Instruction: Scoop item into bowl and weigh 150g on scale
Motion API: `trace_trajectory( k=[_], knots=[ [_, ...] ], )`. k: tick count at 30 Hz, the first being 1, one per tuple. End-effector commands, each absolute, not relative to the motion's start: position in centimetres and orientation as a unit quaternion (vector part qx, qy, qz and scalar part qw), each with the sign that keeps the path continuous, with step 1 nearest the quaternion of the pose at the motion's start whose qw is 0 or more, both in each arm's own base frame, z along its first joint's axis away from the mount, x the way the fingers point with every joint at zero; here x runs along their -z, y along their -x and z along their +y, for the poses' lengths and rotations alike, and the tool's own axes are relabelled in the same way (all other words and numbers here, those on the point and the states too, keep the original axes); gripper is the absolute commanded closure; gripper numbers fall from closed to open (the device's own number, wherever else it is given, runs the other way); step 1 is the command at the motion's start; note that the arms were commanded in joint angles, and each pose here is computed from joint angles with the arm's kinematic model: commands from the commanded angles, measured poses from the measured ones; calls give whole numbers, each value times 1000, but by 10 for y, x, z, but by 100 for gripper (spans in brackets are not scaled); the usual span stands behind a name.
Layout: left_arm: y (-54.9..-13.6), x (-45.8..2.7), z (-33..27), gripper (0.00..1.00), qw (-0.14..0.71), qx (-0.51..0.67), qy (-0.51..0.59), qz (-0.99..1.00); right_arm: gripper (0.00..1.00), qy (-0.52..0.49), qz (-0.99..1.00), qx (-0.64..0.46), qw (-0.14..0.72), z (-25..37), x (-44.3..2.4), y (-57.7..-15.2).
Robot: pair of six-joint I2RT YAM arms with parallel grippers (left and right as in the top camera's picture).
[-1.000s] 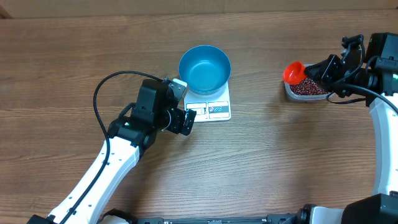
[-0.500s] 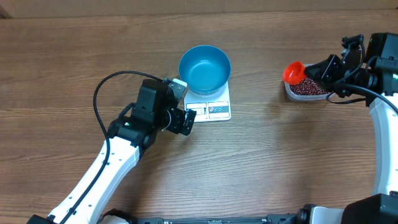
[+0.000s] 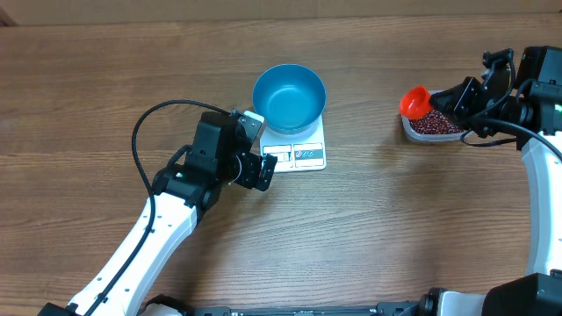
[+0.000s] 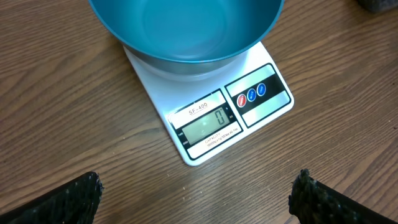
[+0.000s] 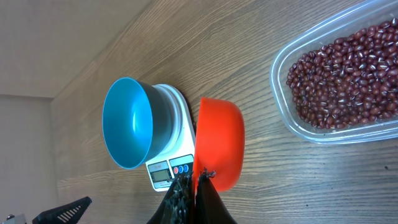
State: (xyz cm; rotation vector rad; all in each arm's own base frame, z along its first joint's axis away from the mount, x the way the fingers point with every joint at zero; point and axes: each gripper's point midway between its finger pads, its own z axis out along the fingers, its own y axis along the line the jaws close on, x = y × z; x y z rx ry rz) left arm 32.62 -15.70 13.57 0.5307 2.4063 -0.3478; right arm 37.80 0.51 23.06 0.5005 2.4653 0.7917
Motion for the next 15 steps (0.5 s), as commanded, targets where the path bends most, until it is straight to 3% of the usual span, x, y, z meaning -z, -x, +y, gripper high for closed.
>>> trace_trajectory(
  k=[1,15],
  knots=[
    [-325,-140,-154,0,328,133,-195,915,96,-181,905,-288,257,4,-235,-379],
    [-326,-141,-155,0,330,133,-195,914,96,-167,905,-277,278,0,-238,-386]
  ],
)
